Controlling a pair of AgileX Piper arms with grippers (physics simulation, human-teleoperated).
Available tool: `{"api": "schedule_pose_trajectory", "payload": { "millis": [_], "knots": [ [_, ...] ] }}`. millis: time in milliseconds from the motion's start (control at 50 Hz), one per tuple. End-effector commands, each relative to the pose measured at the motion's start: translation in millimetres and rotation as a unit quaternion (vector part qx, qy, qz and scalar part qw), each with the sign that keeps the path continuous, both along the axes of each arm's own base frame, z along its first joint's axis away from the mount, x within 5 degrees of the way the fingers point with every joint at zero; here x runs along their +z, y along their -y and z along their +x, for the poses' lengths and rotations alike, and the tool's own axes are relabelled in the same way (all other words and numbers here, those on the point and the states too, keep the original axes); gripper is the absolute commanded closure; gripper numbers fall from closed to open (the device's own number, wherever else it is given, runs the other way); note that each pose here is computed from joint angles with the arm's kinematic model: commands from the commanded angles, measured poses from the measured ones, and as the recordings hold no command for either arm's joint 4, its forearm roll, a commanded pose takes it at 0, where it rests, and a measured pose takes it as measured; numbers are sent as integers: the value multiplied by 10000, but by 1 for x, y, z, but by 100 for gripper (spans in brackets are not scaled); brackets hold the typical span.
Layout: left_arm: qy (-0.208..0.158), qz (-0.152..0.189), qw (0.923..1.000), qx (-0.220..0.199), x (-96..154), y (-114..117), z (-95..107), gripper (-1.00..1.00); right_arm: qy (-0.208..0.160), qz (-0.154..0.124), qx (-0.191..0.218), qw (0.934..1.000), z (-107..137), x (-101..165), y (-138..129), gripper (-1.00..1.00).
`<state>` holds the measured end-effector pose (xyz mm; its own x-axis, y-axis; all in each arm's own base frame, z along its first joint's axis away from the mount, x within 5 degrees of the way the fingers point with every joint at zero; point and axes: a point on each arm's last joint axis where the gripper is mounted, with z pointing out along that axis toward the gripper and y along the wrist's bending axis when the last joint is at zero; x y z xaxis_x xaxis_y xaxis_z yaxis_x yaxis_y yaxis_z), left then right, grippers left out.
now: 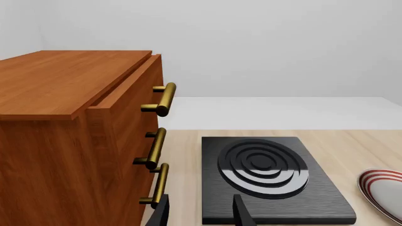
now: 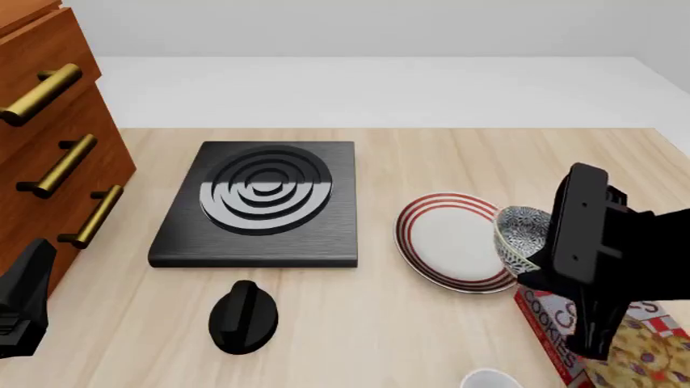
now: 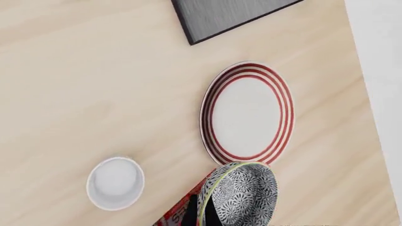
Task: Pick the akita bowl on the ramekin and place it on the plate.
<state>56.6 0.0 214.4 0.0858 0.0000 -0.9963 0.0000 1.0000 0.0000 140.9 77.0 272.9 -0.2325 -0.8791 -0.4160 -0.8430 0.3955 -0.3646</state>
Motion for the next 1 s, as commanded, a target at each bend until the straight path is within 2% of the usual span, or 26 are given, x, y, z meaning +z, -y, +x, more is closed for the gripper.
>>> {"api": "schedule_pose_trajectory", "payload": {
  "millis": [20, 120, 400, 460, 560, 800, 1000],
  "knots": [
    [0, 0, 10000, 0, 0, 0, 0, -100, 288, -62, -59, 9995, 26, 13, -1, 100],
    [0, 0, 10000, 0, 0, 0, 0, -100, 429, -78, -129, 9990, 40, 11, 0, 100],
    [0, 0, 10000, 0, 0, 0, 0, -100, 399, -8, -128, 9991, 72, -3, -19, 100],
    [0, 0, 10000, 0, 0, 0, 0, -100, 391, 108, -208, 9990, 80, 0, -26, 100],
    [0, 0, 10000, 0, 0, 0, 0, -100, 463, 142, -259, 9985, 92, 1, -29, 100],
    [0, 0, 10000, 0, 0, 0, 0, -100, 433, 243, -337, 9982, 111, -6, -41, 100],
    [0, 0, 10000, 0, 0, 0, 0, -100, 353, 163, -393, 9985, 122, -20, -40, 100]
  ]
}}
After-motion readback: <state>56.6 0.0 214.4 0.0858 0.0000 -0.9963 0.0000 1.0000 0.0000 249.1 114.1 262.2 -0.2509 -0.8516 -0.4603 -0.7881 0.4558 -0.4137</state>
